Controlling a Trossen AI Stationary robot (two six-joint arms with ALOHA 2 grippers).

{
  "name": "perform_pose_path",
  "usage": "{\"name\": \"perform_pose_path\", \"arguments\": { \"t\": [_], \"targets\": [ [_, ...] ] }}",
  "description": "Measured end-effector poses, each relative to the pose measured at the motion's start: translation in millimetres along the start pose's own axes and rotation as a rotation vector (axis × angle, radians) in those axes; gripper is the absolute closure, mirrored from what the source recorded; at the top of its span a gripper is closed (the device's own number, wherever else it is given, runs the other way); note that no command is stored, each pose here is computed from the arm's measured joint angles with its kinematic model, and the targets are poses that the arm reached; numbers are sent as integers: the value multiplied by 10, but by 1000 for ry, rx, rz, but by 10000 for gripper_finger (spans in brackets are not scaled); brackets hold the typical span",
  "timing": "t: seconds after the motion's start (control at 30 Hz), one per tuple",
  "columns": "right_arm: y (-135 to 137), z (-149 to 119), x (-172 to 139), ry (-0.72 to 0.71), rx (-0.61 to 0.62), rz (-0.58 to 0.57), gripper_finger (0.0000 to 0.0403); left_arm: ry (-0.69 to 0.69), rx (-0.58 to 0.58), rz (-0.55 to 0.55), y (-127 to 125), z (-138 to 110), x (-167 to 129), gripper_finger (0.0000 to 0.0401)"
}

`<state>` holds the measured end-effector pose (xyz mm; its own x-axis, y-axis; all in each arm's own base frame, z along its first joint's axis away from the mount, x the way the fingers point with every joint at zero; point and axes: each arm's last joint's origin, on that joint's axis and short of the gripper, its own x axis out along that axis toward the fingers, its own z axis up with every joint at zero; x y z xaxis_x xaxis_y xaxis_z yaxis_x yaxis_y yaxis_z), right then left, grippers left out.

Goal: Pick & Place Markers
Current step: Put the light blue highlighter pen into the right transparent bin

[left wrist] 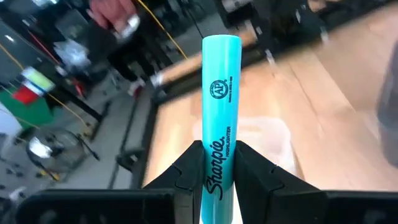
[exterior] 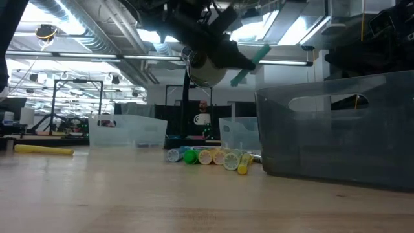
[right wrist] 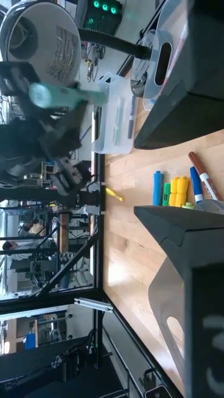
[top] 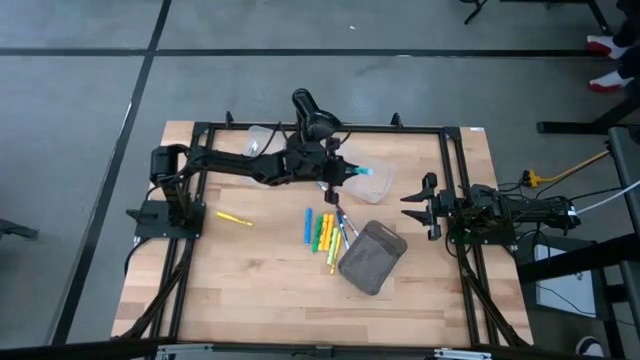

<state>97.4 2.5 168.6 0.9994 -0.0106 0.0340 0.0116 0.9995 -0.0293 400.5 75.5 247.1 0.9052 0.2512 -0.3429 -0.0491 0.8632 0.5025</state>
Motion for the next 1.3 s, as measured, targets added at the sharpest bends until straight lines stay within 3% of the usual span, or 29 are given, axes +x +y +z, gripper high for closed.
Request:
{"name": "perform_pose_path", "arguments": {
  "t": [0.37,0.63,0.77,1.0,1.3],
  "targets": [
    [0,-1,0,0,0,0,246,18,90,-8,-89,27,-8,340],
    [0,0,0,0,0,1,246,25,147,38,-119,203,21,340],
    [0,-1,0,1,0,1,246,97,222,33,-192,281,157,340],
    [0,0,0,0,0,1,246,197,303,143,-181,324,462,340],
    [0,-1,0,1,0,0,246,312,325,93,-240,34,790,340]
  ]
}}
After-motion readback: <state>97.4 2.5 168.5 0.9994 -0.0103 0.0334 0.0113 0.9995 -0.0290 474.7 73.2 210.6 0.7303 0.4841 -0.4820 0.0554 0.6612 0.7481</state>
